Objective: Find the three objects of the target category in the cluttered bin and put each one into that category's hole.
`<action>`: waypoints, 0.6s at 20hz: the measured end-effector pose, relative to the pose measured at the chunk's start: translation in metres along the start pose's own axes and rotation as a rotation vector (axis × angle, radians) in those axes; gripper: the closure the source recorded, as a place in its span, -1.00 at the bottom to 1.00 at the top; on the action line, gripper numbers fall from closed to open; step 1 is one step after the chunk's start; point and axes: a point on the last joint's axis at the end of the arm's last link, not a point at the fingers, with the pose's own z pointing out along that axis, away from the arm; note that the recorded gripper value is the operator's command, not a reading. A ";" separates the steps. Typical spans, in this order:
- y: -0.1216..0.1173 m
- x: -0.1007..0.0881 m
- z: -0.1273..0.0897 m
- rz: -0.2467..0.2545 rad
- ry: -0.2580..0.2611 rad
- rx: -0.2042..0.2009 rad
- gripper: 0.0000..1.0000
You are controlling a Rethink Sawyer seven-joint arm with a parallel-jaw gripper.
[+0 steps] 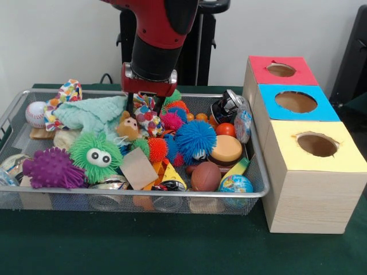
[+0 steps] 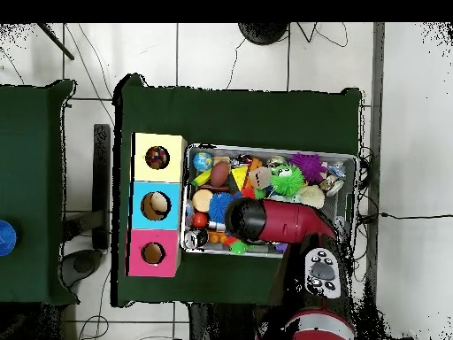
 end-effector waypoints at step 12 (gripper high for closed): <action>0.002 0.000 0.002 0.030 0.008 -0.022 -1.00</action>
